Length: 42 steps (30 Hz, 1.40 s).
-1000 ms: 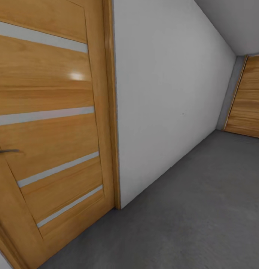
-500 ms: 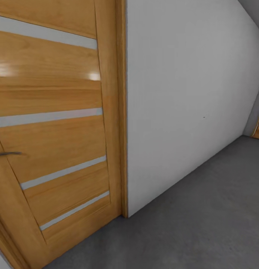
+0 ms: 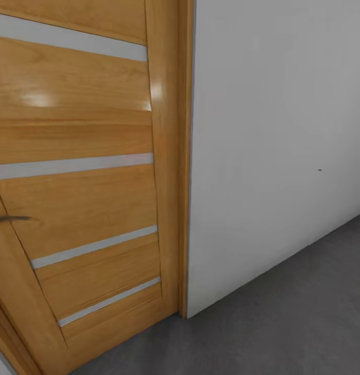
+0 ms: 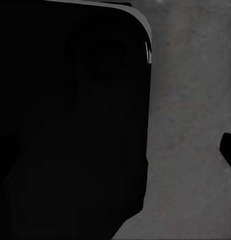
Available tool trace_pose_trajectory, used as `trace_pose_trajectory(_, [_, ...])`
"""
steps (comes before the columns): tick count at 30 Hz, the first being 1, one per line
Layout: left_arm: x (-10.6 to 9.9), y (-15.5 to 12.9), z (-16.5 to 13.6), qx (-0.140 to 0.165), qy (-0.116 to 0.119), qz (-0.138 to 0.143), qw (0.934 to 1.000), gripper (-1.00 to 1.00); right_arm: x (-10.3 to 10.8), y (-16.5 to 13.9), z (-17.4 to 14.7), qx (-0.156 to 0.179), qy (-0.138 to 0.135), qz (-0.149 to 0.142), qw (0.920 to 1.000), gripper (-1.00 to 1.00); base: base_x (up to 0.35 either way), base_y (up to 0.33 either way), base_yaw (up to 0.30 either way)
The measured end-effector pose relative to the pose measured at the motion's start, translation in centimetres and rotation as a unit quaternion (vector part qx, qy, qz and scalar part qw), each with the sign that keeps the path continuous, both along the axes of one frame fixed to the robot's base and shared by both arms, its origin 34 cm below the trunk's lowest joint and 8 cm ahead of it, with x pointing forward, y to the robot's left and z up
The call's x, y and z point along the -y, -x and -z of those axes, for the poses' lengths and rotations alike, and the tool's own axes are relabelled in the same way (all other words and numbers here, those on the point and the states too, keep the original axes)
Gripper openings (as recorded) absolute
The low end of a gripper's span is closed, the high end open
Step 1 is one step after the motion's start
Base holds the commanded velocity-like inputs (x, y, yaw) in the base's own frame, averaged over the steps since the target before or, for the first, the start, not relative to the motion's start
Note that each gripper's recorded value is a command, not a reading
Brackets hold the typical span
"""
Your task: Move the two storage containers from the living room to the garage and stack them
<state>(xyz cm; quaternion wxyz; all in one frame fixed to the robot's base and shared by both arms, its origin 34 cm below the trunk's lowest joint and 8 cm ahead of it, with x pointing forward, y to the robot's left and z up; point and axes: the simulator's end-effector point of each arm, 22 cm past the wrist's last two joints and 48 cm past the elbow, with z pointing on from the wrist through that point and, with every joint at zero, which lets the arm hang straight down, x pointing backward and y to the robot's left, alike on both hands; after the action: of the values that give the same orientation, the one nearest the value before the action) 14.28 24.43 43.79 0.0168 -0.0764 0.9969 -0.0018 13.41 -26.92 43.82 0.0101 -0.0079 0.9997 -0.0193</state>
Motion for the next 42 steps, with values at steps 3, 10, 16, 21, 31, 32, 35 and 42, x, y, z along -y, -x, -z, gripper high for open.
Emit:
trace_pose_trajectory(3, [-0.04, 0.00, 0.00, 0.000, 0.000, 0.000, 1.0000, 1.00, 0.00, -0.01, 0.00, 0.000, 0.000, 0.000, 1.0000, 1.00, 0.301, -0.187, 0.269])
trace_pose_trajectory(10, [-0.01, -0.03, 0.00, 0.000, 0.000, 0.000, 1.0000, 1.00, 0.00, -0.02, 0.00, 0.000, 0.000, 0.000, 1.0000, 1.00, 0.255, -0.157, 0.269])
trace_pose_trajectory(16, [0.05, -0.05, 0.01, 0.001, 0.000, 0.000, 1.0000, 1.00, 0.00, -0.01, 0.01, 0.000, 0.000, 0.000, 1.0000, 1.00, 0.039, -0.021, 0.270])
trace_pose_trajectory(21, [0.05, -0.05, 0.01, 0.001, 0.000, 0.000, 1.0000, 1.00, -0.01, -0.02, 0.01, 0.000, 0.000, -0.001, 1.0000, 1.00, 0.004, -0.002, 0.270])
trace_pose_trajectory(31, [-0.04, -0.04, 0.01, 0.000, 0.000, -0.006, 1.0000, 1.00, -0.11, -0.02, 0.01, 0.000, -0.001, -0.002, 1.0000, 1.00, 0.000, 0.000, 0.272])
trace_pose_trajectory(32, [-0.05, -0.04, 0.01, 0.001, 0.000, -0.009, 1.0000, 1.00, -0.11, -0.02, 0.01, 0.000, -0.001, -0.002, 1.0000, 1.00, 0.000, 0.000, 0.272])
trace_pose_trajectory(35, [-0.08, -0.03, 0.01, 0.000, 0.000, -0.018, 0.9998, 1.00, -0.13, -0.02, 0.01, 0.000, -0.001, -0.003, 1.0000, 1.00, 0.000, 0.000, 0.273])
trace_pose_trajectory(42, [-0.10, -0.01, 0.01, 0.000, 0.000, -0.030, 0.9996, 1.00, -0.09, 0.00, 0.01, -0.001, -0.001, -0.006, 1.0000, 1.00, 0.000, 0.000, 0.275])
